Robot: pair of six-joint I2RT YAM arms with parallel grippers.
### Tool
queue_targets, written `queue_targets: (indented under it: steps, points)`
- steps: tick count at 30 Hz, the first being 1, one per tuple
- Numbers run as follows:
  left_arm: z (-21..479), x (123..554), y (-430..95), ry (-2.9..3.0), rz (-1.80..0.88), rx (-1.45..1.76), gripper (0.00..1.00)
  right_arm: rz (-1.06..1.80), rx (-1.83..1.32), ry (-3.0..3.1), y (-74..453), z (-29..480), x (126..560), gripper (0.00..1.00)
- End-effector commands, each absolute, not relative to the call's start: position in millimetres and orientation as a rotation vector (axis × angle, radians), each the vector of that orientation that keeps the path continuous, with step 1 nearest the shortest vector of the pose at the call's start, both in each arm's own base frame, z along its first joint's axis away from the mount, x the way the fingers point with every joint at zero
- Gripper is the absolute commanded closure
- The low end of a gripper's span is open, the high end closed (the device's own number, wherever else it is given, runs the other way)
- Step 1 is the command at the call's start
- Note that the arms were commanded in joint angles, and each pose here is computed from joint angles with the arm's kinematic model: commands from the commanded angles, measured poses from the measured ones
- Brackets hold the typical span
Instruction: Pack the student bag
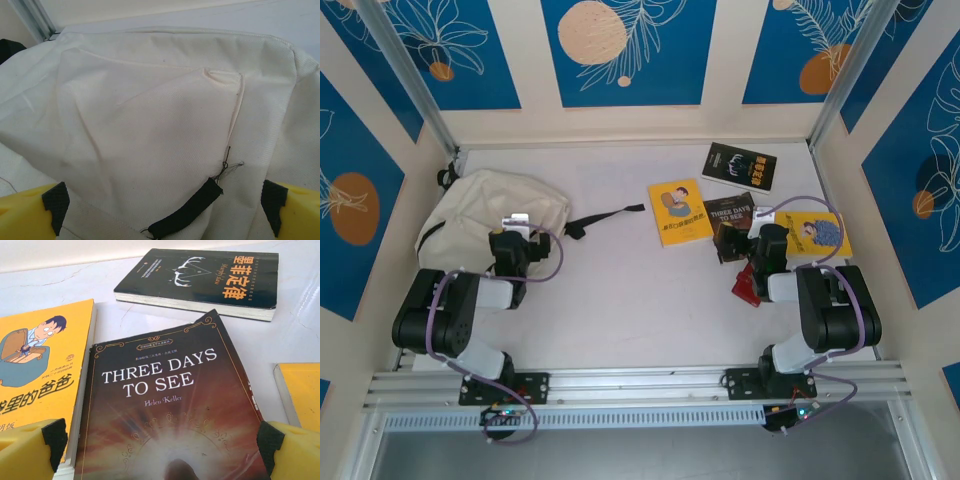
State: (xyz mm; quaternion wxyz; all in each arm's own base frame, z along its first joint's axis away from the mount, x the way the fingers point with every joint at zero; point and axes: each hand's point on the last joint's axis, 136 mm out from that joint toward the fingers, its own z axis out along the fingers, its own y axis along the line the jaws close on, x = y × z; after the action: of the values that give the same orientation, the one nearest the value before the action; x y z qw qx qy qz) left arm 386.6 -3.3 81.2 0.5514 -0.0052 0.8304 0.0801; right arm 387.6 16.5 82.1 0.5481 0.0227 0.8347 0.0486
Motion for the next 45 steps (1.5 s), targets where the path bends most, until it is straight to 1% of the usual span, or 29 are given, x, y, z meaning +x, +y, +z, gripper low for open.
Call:
queue_targets:
  steps: [1, 22, 27, 32, 37, 42, 45]
  points:
    - [90.4, 391.5, -1.3, 1.929, 0.172, -0.023, 0.0, 0.122, 0.041, 1.938, 17.1, 94.1, 396.3, 0.01]
    - [91.6, 390.6, -2.4, 1.924, 0.167, -0.017, 0.0, 0.128, 0.038, 1.932, 17.2, 94.5, 395.0, 0.01]
    - [106.6, 384.5, -0.7, 1.896, 0.172, -0.026, 0.0, 0.087, 0.048, 1.874, 15.1, 116.1, 386.1, 0.01]
    - [134.9, 369.8, 6.5, 1.934, 0.167, -0.107, 0.0, 0.096, 0.064, 1.872, 19.5, 153.9, 372.4, 0.01]
    - [166.3, 352.8, -13.4, 1.989, -0.025, -0.14, 0.0, 0.296, 0.086, 1.922, 46.5, 191.6, 345.3, 0.01]
    - [193.6, 337.9, -36.7, 2.064, -0.224, -0.159, 0.0, 0.421, 0.292, 2.086, 52.2, 201.4, 313.8, 0.01]
    - [193.2, 333.1, -32.6, 2.143, -0.233, -0.26, 0.0, 0.521, 0.42, 2.223, 60.8, 191.3, 294.5, 0.01]
